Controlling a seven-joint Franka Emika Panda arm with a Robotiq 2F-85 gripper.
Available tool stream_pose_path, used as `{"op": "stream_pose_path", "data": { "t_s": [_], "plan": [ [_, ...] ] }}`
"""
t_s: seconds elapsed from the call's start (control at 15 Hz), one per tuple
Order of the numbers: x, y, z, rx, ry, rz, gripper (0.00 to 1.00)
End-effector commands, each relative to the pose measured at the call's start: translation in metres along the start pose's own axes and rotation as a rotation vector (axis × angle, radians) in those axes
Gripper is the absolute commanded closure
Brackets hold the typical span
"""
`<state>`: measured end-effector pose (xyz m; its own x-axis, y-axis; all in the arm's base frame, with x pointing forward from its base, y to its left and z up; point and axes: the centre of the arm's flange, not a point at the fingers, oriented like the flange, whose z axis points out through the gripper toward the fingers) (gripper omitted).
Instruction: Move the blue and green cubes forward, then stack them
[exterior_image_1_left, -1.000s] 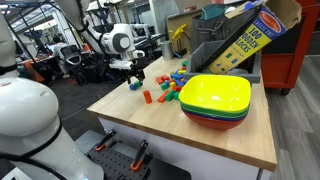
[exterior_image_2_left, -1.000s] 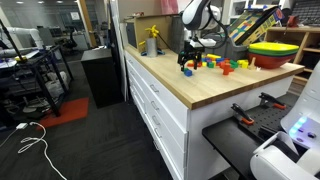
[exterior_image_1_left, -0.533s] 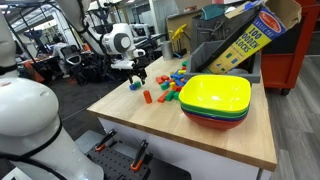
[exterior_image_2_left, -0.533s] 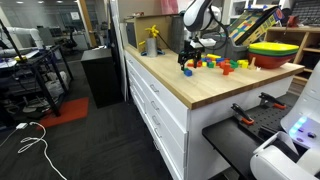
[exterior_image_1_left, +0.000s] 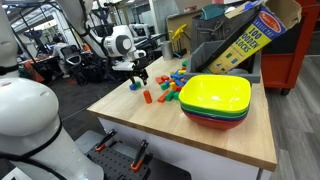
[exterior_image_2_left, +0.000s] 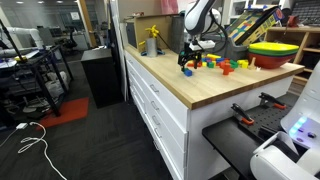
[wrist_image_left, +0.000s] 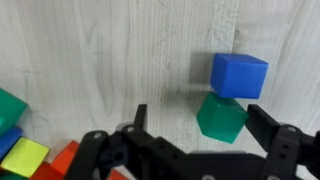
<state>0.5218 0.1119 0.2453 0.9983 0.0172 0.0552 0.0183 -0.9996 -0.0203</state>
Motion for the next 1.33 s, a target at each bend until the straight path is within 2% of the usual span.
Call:
{"op": "stream_pose_path", "data": {
  "t_s": [0.0, 0.67, 1.27],
  "plan": [
    [-0.002, 0.004, 0.002, -0.019, 0.022, 0.028, 0.0],
    [0.001, 0.017, -0.001, -0.019, 0.021, 0.045, 0.0],
    [-0.019, -0.016, -0.013, 0.072, -0.004, 0.039, 0.0]
  ]
}}
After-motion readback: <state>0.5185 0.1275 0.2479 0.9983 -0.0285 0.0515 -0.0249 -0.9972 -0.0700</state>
